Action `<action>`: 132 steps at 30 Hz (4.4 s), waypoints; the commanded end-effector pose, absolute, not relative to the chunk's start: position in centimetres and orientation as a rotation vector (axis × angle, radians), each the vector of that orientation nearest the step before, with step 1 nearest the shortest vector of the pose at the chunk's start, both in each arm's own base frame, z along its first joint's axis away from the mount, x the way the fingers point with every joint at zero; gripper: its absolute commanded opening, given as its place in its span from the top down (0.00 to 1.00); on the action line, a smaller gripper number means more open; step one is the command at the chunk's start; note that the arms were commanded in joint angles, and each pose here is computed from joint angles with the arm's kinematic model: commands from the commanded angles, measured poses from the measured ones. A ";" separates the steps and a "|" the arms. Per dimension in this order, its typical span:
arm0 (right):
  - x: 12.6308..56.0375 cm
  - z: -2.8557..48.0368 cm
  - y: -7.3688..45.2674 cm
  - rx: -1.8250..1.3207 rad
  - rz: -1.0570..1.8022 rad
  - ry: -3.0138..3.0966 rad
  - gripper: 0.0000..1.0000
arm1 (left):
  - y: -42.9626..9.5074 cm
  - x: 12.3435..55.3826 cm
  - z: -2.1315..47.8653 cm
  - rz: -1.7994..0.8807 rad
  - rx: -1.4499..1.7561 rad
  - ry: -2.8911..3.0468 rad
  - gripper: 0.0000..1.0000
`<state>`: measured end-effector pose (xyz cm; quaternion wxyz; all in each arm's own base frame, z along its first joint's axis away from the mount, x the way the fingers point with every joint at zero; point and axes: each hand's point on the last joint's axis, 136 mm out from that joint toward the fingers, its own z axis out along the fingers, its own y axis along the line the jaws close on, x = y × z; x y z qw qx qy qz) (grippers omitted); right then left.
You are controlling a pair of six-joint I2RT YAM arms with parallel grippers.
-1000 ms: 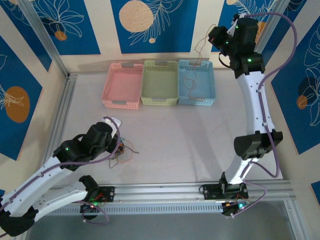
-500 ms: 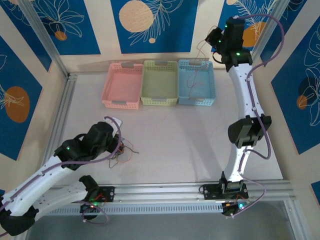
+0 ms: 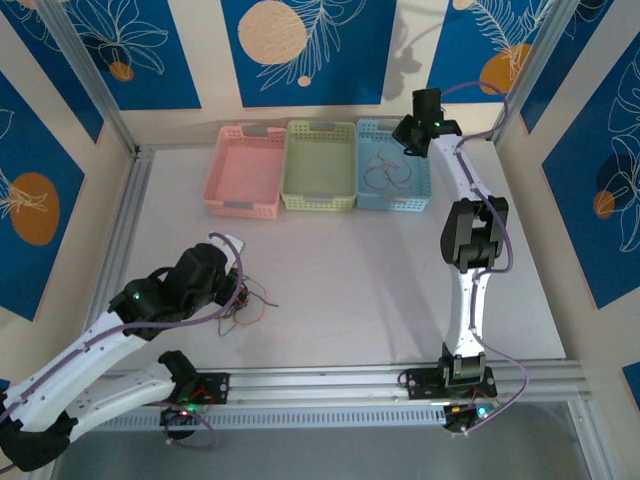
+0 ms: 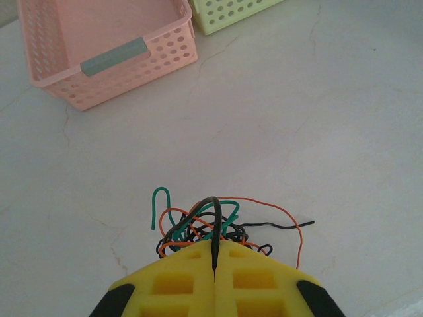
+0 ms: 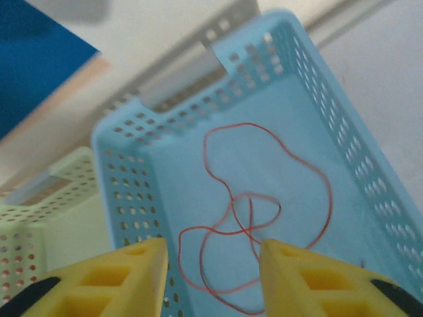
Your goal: Untangle the cables
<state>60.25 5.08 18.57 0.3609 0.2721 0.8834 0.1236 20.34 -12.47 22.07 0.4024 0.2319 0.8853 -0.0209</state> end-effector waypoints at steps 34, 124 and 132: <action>22.5 13.2 32.1 -0.507 1.375 2.258 0.62 | -22.0 16.0 23.9 -0.695 0.965 2.150 1.00; 19.3 16.2 28.7 -1.439 0.814 1.427 0.50 | -22.8 18.4 25.5 -0.433 1.195 1.616 1.00; 20.9 17.3 27.9 -1.347 0.731 1.373 0.49 | -24.5 18.9 29.4 -0.459 1.189 1.416 1.00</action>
